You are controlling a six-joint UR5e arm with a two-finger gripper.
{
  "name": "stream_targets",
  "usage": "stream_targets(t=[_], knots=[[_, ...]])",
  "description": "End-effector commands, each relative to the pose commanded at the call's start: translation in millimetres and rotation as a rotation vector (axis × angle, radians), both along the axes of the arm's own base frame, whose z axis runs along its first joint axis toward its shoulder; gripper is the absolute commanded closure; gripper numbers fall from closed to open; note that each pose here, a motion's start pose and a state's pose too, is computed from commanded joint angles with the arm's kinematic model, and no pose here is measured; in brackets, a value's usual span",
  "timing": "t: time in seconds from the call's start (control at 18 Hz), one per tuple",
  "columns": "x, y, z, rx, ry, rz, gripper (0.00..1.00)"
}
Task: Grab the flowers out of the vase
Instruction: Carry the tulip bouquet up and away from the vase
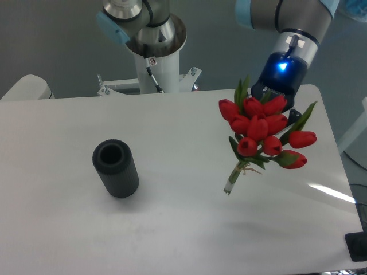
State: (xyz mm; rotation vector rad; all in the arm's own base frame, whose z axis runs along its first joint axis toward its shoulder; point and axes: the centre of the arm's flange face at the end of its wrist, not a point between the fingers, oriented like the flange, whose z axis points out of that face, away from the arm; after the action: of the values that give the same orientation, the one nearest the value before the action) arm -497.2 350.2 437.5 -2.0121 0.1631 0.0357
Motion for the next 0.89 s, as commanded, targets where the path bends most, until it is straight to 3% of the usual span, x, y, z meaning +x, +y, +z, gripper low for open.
stream_targets(t=[0.89], knots=[[-6.0,0.6,-18.8,-0.037,0.012,-0.005,0.78]])
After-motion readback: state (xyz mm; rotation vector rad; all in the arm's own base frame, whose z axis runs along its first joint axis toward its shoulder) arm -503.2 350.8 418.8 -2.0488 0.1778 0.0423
